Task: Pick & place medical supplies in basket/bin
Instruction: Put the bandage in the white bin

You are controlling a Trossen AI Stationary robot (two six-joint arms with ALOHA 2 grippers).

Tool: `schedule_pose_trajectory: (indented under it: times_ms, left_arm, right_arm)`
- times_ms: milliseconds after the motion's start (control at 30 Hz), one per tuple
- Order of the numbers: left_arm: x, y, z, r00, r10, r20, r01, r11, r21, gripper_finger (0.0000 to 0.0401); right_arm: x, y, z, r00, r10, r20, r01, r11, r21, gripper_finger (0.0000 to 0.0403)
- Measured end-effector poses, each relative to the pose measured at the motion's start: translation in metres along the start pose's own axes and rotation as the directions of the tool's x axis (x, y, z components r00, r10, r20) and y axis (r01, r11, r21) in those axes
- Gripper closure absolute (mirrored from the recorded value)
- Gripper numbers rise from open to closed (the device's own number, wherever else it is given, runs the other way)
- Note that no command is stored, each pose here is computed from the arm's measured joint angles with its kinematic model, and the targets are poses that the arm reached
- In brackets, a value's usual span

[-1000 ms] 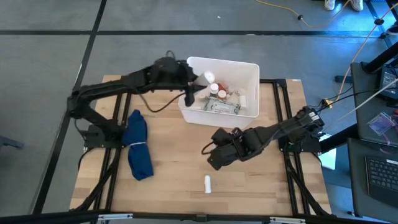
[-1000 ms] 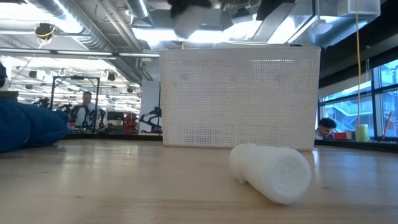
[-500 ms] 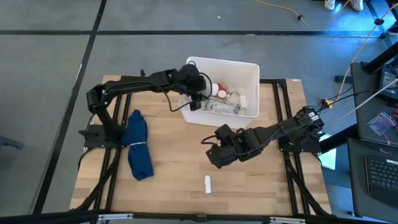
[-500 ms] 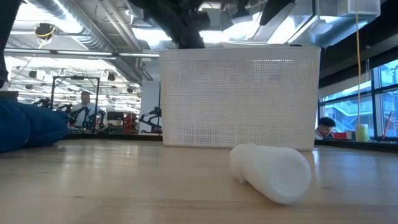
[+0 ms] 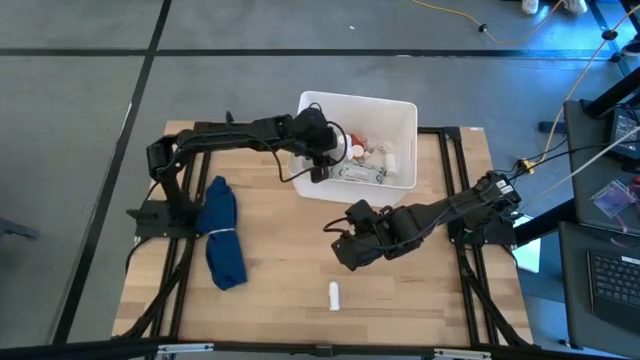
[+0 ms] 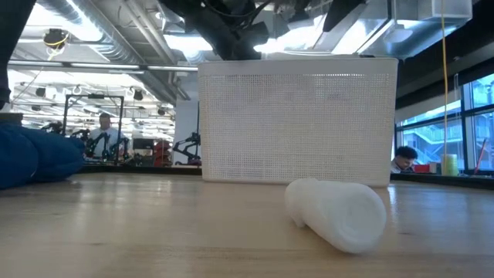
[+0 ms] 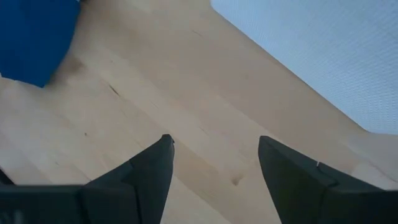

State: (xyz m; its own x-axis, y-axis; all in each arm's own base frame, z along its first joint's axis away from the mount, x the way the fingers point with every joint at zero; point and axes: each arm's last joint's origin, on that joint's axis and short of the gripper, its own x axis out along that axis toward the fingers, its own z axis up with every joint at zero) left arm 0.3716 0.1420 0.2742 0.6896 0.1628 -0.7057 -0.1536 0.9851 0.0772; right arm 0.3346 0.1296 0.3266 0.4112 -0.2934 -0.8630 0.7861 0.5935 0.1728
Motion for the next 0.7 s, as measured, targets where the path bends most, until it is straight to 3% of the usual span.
schedule_pose_trajectory:
  times_ms: [367,567,700]
  left_arm:
    - [0.0003,-0.0011,-0.0059,0.998,-0.023,-0.057,0.022,0.999,-0.024,0.0267]
    - [0.0023,-0.0017,-0.0073,0.995,-0.085,-0.05,0.083,0.996,-0.039,0.0267]
    - [0.003,-0.0001,-0.0089,0.982,-0.187,-0.031,0.183,0.978,-0.104,0.0267]
  right_arm:
    - [-0.0012,-0.0059,-0.0035,0.998,-0.06,-0.013,0.059,0.998,-0.037,0.0169]
    - [-0.0011,-0.0052,-0.0034,0.999,-0.052,-0.015,0.052,0.998,-0.034,0.0169]
    - [-0.0011,-0.0042,-0.0033,0.999,-0.043,-0.015,0.042,0.999,-0.029,0.0169]
